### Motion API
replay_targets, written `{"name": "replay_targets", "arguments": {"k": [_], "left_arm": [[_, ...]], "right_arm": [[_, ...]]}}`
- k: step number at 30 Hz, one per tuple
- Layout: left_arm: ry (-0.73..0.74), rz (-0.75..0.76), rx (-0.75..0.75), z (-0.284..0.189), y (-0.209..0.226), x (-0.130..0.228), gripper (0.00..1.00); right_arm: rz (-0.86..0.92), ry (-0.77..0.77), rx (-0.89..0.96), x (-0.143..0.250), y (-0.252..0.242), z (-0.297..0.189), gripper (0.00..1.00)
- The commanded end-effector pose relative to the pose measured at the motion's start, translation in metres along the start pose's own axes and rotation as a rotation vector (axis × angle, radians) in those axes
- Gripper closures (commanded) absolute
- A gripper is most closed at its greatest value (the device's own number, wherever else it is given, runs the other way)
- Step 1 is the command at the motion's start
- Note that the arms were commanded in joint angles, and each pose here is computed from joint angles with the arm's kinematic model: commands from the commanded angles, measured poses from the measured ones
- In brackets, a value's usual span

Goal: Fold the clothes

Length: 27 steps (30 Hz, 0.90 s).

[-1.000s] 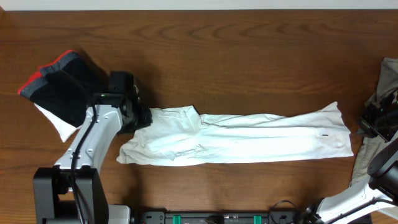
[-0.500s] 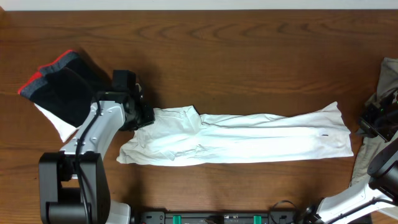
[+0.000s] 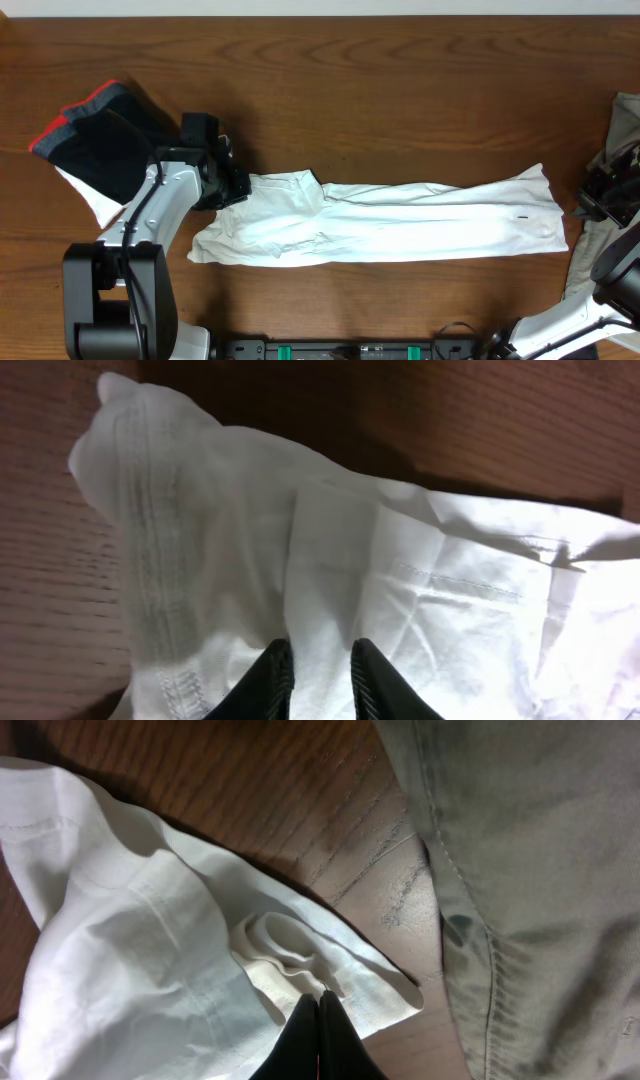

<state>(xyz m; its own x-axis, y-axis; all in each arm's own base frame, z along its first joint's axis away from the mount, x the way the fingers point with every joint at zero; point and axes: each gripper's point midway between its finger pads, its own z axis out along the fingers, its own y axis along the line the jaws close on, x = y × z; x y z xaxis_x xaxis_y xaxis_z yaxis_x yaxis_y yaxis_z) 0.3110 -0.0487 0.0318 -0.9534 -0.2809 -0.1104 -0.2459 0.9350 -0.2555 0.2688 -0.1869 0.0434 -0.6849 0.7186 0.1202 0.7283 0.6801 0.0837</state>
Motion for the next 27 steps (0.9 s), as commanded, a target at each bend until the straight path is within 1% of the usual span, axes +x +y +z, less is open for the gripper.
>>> {"name": "replay_targets", "arguments": {"k": [1,17,18,21,24,27], "left_arm": [[0.033,-0.014,0.007,0.005,0.001,0.008,0.78],[0.068,-0.022,-0.017,0.009,0.009,0.02,0.79],[0.071,-0.023,-0.018,0.01,0.009,0.021,0.81],[0.074,-0.024,-0.018,0.01,0.009,0.022,0.93],[0.074,-0.022,-0.006,0.009,0.007,0.022,0.94],[0.095,-0.018,0.053,0.002,-0.004,0.027,0.94]], "right_arm": [[-0.003,-0.034,-0.009,-0.003,0.005,-0.01,0.99],[-0.003,-0.032,-0.01,-0.003,0.005,-0.01,0.99],[-0.003,-0.032,-0.01,-0.003,0.005,-0.01,0.99],[-0.003,-0.031,-0.013,-0.002,0.005,-0.01,0.99],[-0.003,-0.03,-0.012,-0.002,0.005,-0.01,0.99],[-0.003,-0.03,-0.012,-0.002,0.005,-0.01,0.99]]}}
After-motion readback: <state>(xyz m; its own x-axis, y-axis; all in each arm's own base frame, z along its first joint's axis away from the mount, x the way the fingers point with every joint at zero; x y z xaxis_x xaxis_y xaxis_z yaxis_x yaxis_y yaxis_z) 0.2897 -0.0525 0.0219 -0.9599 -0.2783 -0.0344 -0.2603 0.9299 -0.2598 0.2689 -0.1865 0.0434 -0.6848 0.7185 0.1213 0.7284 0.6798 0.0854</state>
